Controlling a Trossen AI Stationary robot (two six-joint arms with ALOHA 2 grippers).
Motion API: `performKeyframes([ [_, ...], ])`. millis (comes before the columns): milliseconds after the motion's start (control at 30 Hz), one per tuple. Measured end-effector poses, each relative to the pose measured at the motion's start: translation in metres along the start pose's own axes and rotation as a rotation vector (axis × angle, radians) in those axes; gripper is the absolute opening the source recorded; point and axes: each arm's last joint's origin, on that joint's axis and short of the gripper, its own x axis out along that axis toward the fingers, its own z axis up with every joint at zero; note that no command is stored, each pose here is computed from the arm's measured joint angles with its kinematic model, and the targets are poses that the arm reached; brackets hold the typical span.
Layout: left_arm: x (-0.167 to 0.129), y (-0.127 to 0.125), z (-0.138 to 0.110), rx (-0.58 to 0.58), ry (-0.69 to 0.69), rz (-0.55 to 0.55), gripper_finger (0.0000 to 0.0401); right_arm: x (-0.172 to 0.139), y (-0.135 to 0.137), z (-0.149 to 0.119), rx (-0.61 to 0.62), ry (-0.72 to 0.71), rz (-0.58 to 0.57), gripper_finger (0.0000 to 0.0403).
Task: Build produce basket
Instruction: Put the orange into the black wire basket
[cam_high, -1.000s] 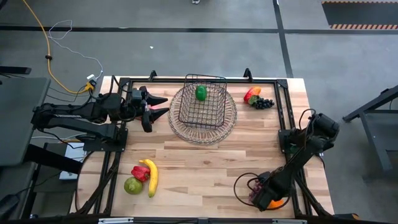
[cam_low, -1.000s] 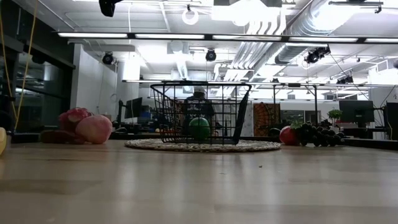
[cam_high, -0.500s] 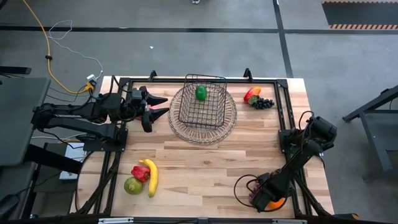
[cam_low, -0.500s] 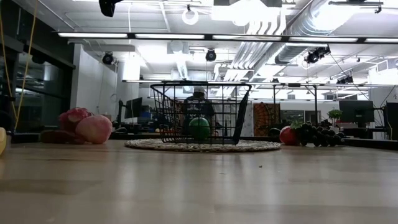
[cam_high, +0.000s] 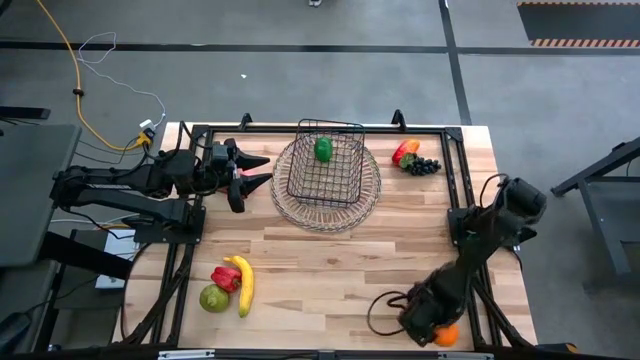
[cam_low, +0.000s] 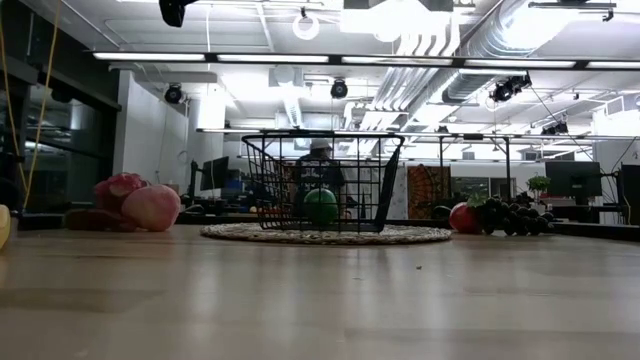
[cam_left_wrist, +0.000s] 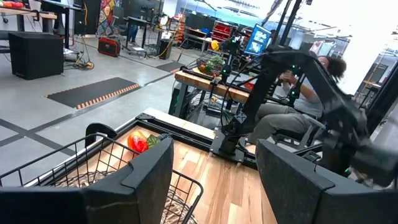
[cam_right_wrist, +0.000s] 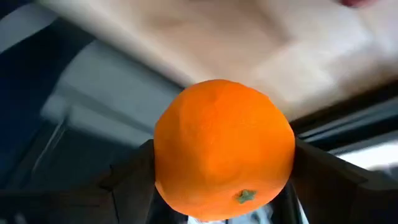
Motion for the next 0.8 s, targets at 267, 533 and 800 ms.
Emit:
performKeyframes([
  [267, 0.0, 0.0, 0.0, 0.0, 0.002, 0.0, 0.0218, -0.12, -0.015, -0.002, -0.315, -0.298, 0.409, 0.0298],
  [533, 0.0, 0.001, -0.003, 0.008, 0.03, 0.008, 0.0218, -0.218, -0.051, -0.005, -0.521, -0.933, 0.778, 0.0299],
  [800, 0.0, 0.001, -0.003, 0.008, 0.03, 0.008, 0.0218, -0.271, -0.07, -0.012, -0.737, -1.368, 0.922, 0.0299],
])
